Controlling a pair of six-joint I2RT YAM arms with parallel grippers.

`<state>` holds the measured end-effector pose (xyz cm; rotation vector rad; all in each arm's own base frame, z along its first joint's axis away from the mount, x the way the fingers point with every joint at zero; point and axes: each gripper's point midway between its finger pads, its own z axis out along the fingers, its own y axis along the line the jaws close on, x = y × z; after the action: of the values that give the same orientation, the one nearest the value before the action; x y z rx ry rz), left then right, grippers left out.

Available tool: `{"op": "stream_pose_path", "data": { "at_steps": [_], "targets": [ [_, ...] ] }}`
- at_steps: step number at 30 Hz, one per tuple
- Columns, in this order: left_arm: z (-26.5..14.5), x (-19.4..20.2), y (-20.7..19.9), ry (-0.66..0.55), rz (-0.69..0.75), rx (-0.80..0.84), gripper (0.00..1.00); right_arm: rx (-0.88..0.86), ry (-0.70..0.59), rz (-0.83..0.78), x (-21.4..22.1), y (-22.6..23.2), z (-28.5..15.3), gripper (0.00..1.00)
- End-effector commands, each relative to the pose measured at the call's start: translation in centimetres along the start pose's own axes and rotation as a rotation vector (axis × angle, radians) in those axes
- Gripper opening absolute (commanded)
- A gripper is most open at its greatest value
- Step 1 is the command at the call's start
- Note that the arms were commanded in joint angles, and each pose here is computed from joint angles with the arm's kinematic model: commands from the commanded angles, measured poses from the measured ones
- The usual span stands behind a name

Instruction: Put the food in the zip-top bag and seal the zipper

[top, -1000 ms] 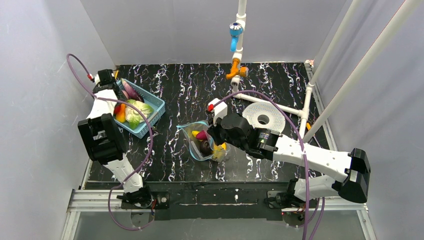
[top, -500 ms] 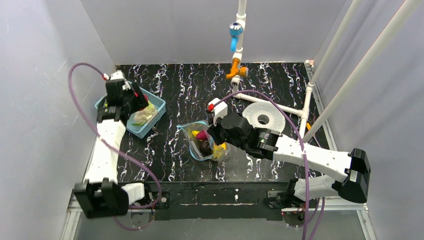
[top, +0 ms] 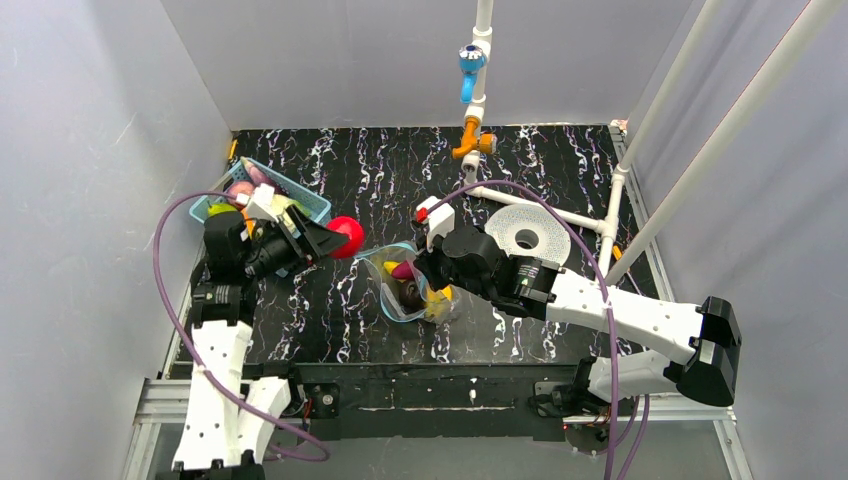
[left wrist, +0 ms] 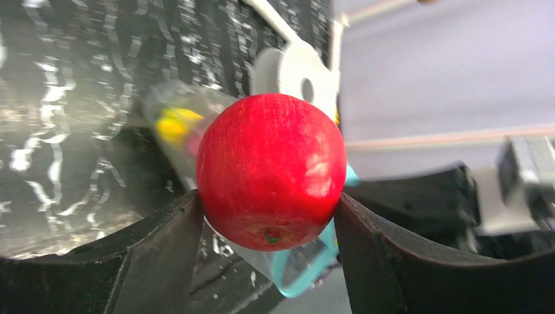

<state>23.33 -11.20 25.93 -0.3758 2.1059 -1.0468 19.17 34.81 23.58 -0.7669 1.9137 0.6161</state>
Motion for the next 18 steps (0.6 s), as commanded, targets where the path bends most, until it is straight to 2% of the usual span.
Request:
{"op": "stream_pose_path", "data": {
  "at_steps": [1,9,13,16,18],
  "targets": [
    [-3.5,3.0,-6.9,0.092,0.110,0.327,0.00,-0.009,-0.061,0.017,-1.7,0.2,-0.2,0.02],
    [-3.9,8.9,-9.1,0.267,0.170,0.442,0.00,-0.020,-0.060,0.024,-1.8,0.5,-0.2,0.02],
    [-2.0,10.6,-8.1,0.329,0.184,0.352,0.00,-0.026,-0.057,0.026,-1.7,0.6,-0.2,0.02],
    [-1.2,10.9,-6.0,0.358,0.249,0.196,0.00,-0.024,-0.065,0.028,-2.0,0.5,-0.5,0.02],
    [-0.8,10.9,-5.2,0.372,0.266,0.136,0.04,-0.016,-0.068,0.027,-2.0,0.3,-0.6,0.02]
  ]
}}
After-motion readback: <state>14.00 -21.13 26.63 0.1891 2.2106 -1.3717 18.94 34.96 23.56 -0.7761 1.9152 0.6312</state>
